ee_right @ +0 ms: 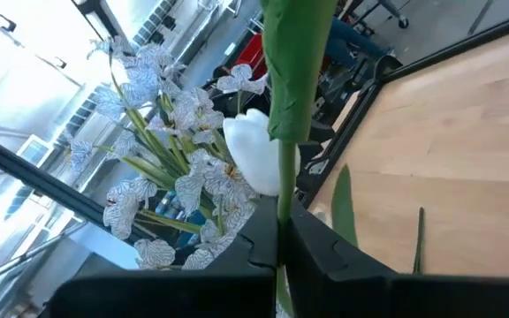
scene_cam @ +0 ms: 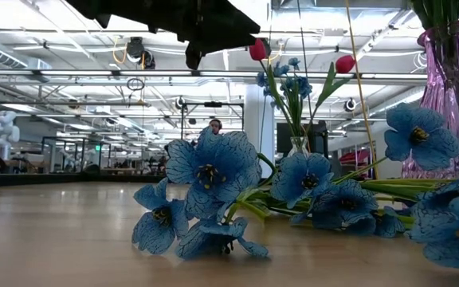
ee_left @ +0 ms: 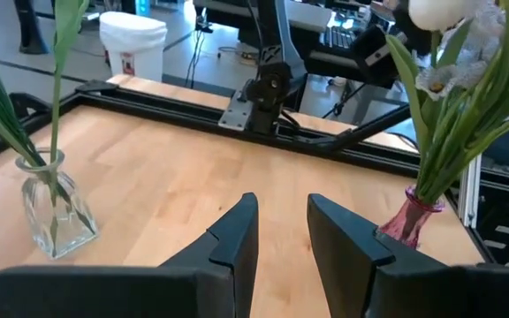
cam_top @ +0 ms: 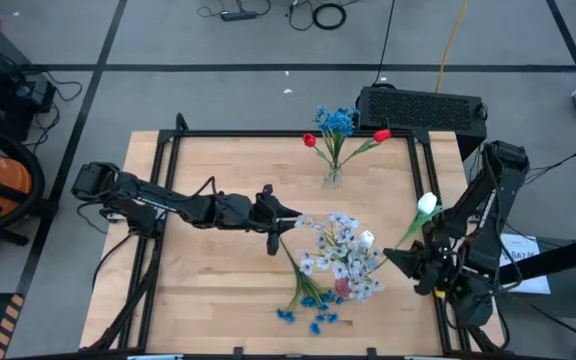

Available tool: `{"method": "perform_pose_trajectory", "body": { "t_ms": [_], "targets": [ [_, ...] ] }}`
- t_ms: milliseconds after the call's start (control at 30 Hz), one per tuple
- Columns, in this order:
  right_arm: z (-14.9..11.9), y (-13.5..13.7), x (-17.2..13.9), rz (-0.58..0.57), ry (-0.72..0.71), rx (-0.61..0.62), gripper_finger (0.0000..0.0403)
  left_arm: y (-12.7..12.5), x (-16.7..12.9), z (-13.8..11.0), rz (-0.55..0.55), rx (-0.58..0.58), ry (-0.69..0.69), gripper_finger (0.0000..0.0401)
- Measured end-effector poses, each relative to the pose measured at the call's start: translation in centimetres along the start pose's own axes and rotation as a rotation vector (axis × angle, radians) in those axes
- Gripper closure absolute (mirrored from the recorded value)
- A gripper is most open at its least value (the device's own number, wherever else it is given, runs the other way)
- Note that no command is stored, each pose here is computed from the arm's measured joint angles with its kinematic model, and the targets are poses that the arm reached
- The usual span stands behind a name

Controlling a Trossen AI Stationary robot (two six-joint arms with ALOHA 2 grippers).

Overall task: Sort flowers into vase by color
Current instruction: Put the white flower into the violet transparent vase

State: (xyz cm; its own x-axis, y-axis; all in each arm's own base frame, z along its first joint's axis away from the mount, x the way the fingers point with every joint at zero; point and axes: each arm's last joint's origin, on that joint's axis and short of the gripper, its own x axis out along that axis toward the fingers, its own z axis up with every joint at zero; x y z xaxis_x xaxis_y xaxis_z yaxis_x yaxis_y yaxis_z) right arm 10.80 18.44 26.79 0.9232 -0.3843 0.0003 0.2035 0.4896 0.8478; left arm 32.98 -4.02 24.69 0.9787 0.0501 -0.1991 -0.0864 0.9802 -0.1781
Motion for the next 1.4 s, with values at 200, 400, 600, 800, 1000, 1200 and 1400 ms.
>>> {"method": "perform_pose_trajectory", "body": {
  "t_ms": [200,400,600,800,1000,1200,1400],
  "targets": [
    [-1.1,0.4,0.8,-0.020,-0.035,-0.047,0.0402,0.1,0.0,-0.1,0.004,0.003,0.013,0.0295],
    [-1.8,0.0,1.8,-0.045,-0.062,-0.125,0.0402,0.1,0.0,-0.1,0.003,0.003,0.014,0.0295],
    [-1.8,0.1,1.8,-0.046,-0.062,-0.143,0.0402,0.0,0.0,-0.1,0.002,0.003,0.014,0.0295],
    [-1.7,0.7,1.8,-0.047,-0.058,-0.204,0.0402,-0.2,0.0,-0.1,-0.059,0.002,0.021,0.0295],
    [-1.4,1.8,1.6,-0.036,-0.014,-0.293,0.0402,-1.3,-0.2,-0.3,-0.095,0.006,0.026,0.0295],
    [-1.3,2.8,1.1,-0.005,0.055,-0.341,0.0403,-4.1,-0.5,-0.7,-0.143,0.013,-0.001,0.0295],
    [-1.4,2.9,0.3,0.023,0.098,-0.358,0.0403,-8.3,2.6,-1.8,-0.150,0.030,0.009,0.0295]
  ]
}}
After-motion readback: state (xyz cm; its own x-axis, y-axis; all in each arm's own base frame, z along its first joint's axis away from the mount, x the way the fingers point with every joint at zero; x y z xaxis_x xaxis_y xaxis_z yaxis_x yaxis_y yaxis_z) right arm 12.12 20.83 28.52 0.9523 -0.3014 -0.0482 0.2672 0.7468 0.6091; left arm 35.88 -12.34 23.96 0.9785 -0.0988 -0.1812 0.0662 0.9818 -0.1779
